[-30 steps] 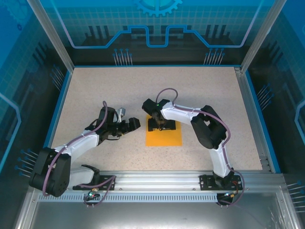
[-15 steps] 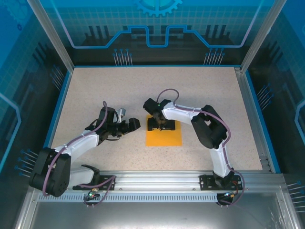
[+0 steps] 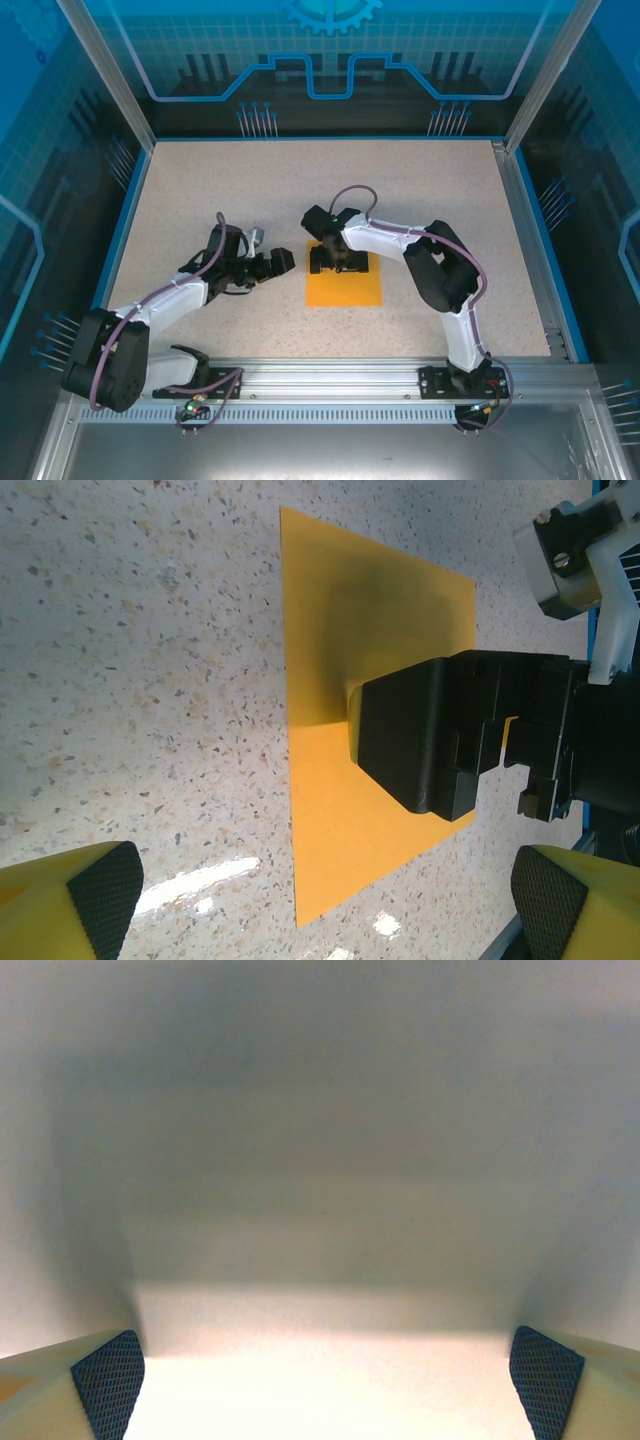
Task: Fold a paper plane with a square sheet of paper (pick it up from the middle)
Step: Fold the square sheet of paper in half at the center of the table.
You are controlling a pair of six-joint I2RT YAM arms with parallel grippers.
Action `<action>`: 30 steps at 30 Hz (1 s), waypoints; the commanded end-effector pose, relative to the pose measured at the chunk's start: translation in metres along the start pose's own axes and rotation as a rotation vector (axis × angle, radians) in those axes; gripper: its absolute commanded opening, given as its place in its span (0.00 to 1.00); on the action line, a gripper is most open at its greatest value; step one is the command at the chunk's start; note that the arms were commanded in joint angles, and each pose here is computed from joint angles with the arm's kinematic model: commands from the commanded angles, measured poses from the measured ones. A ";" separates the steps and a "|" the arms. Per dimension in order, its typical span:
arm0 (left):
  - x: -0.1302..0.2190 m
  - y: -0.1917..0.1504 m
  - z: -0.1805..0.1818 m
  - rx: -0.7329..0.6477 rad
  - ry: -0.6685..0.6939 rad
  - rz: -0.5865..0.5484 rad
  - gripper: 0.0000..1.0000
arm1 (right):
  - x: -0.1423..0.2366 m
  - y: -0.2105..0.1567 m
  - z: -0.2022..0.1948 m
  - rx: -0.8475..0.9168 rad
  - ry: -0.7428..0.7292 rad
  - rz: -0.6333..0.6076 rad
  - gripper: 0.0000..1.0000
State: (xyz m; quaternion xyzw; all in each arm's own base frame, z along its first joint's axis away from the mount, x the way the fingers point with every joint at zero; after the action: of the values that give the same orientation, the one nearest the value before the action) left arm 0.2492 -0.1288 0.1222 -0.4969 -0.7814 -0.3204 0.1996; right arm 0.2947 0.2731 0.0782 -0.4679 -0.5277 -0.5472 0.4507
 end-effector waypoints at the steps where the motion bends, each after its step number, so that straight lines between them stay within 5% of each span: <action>1: 0.000 0.003 -0.011 -0.034 -0.041 0.019 0.99 | 0.004 0.003 -0.009 -0.018 -0.016 -0.012 0.99; 17: -0.002 0.000 -0.010 -0.034 -0.040 0.028 0.99 | -0.062 -0.030 -0.016 -0.038 -0.046 0.152 0.95; 30: -0.002 0.000 -0.010 -0.036 -0.036 0.031 0.99 | -0.037 -0.017 -0.014 -0.001 -0.028 0.096 0.86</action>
State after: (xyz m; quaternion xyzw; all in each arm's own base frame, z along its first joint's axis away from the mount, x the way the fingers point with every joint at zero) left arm 0.2473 -0.1318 0.1224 -0.5051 -0.7782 -0.3174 0.1962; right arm 0.2930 0.2690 0.0708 -0.4677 -0.5221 -0.5526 0.4509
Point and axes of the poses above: each hand's point on the last joint's axis, 136 mm out from that joint toward the fingers, its own x axis back along the fingers, its own z axis along the line the jaws close on, y = z × x, the point moved 6 cm from there along x, back along the fingers, and after that the axes turned 1 degree about -x, right-handed, at the moved point
